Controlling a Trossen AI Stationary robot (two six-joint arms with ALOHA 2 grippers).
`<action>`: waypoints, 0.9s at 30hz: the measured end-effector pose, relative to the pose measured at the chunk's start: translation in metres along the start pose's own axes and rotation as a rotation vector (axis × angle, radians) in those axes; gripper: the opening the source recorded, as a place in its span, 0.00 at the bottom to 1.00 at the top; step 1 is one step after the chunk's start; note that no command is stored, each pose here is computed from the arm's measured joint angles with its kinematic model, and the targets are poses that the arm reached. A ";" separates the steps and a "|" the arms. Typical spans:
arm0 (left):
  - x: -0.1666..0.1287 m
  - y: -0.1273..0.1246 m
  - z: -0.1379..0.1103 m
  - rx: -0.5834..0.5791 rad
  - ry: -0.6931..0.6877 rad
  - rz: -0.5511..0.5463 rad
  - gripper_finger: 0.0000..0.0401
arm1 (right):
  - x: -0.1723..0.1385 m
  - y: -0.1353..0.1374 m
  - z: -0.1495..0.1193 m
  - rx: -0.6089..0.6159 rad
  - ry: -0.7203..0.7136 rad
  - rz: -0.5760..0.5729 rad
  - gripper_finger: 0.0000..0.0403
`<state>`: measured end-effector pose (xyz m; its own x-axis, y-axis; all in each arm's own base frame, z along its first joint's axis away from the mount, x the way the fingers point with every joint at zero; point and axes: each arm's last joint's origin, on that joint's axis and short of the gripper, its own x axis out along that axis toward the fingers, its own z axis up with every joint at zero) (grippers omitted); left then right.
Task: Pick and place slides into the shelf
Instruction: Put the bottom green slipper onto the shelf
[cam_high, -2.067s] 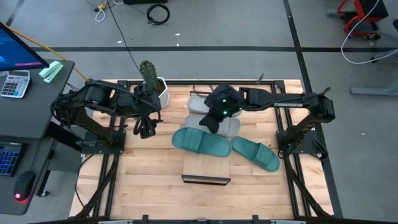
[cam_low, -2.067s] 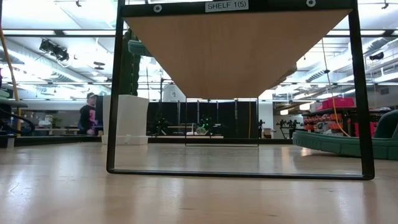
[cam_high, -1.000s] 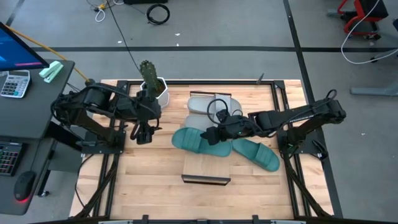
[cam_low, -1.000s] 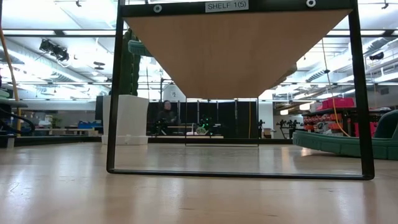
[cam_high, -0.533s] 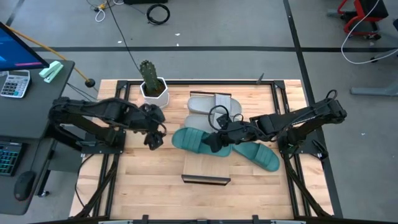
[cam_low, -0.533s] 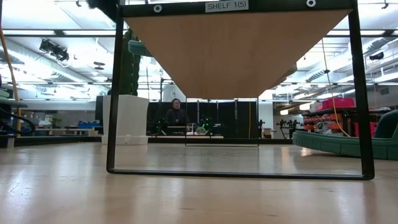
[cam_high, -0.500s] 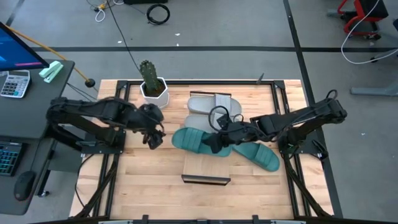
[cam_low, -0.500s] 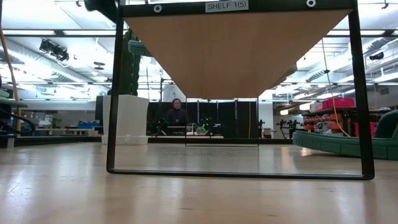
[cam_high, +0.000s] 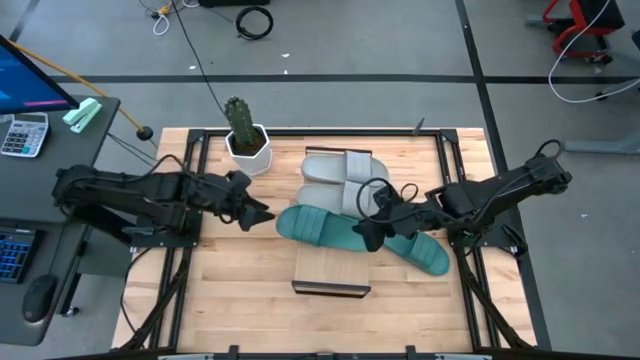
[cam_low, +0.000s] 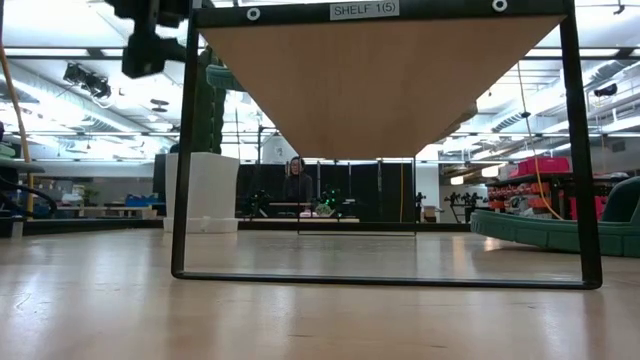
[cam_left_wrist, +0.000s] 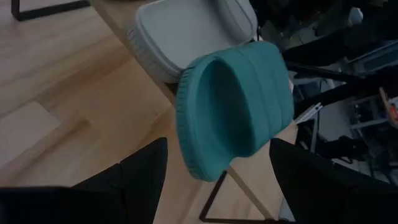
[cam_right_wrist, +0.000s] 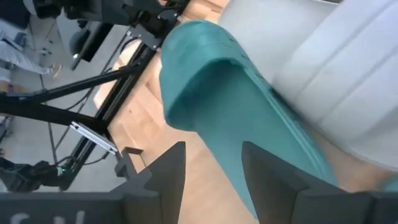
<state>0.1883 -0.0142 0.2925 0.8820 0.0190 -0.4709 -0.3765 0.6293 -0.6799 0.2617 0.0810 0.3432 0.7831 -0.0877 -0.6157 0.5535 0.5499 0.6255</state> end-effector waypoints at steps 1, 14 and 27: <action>0.003 0.002 -0.002 -0.005 0.002 -0.004 0.72 | -0.002 -0.001 -0.001 -0.003 -0.003 -0.006 0.41; 0.027 0.023 -0.021 -0.057 -0.003 -0.036 0.72 | -0.002 0.000 -0.001 0.002 -0.021 -0.005 0.41; 0.052 0.026 -0.025 -0.106 0.005 -0.018 0.72 | -0.002 0.001 0.000 0.016 -0.044 0.000 0.41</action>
<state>0.2172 -0.0164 0.2360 0.8875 0.0042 -0.4608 -0.3888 0.5434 -0.7440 0.2605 0.0818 0.3456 0.7946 -0.1241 -0.5943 0.5575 0.5367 0.6333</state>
